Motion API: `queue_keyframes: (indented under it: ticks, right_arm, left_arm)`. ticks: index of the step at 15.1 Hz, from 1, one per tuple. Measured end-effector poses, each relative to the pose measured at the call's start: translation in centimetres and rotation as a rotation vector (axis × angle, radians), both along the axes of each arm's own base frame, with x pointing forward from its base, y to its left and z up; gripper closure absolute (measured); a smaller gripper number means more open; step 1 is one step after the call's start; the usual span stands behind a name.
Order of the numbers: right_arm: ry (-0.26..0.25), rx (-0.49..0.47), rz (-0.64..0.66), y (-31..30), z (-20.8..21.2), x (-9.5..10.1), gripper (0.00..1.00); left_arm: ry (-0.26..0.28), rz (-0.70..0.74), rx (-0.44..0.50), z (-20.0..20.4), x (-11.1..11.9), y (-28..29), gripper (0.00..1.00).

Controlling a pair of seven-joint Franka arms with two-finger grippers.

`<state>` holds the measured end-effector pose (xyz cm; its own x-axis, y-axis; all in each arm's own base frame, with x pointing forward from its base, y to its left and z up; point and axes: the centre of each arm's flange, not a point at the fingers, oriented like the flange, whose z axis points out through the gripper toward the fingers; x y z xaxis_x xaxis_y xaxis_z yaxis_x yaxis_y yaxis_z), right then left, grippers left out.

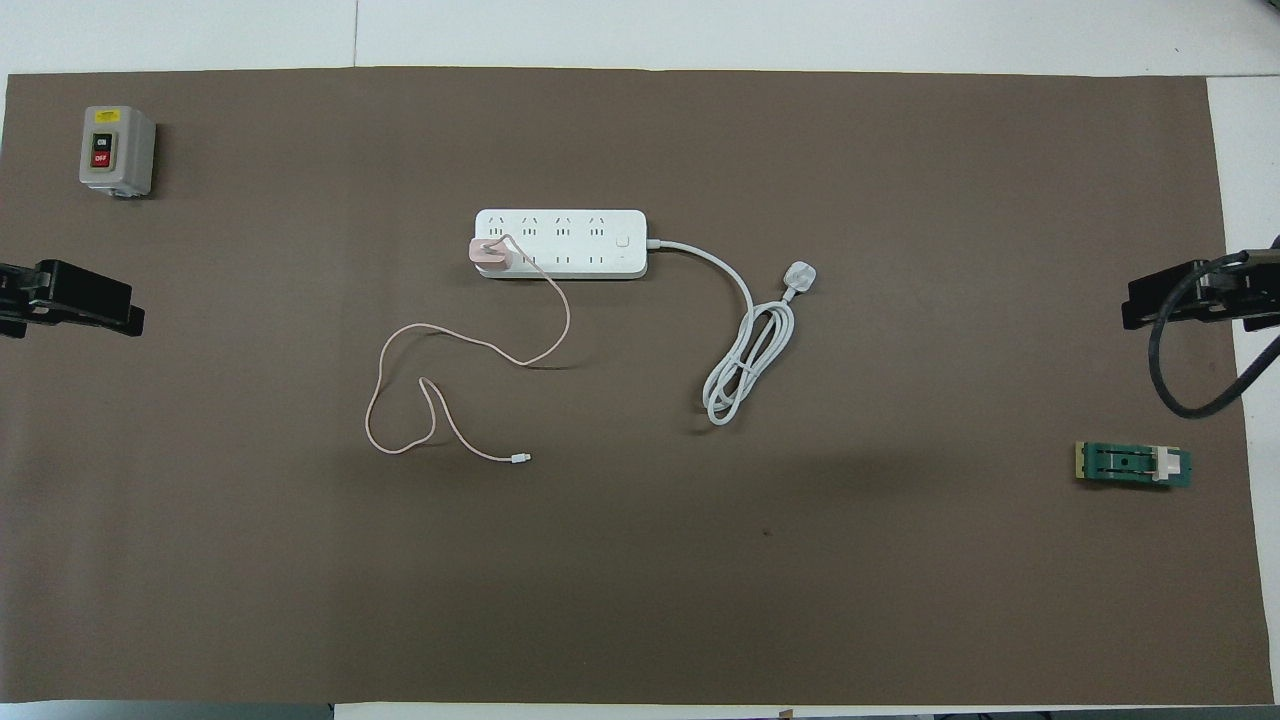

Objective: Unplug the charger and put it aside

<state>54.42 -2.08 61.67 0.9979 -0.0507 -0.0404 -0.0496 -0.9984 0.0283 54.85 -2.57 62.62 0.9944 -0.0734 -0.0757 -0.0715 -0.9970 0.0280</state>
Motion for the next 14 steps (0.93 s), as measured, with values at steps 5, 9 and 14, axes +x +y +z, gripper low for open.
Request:
queue_keyframes:
  ticks: [5,9,14]
  right_arm:
    - [0.0,0.0,0.0,0.0,0.0,0.0,0.0]
    - [0.0,0.0,0.0,0.0,0.0,0.0,0.0]
    - [0.0,0.0,0.0,0.0,0.0,0.0,0.0]
  left_arm:
    - [0.004,0.002,0.0,0.0,0.0,0.1,0.0]
    - [0.009,0.004,0.001,-0.2,0.0,0.2,0.0]
    - [0.027,0.046,0.003,-0.7,0.2,2.3,0.0]
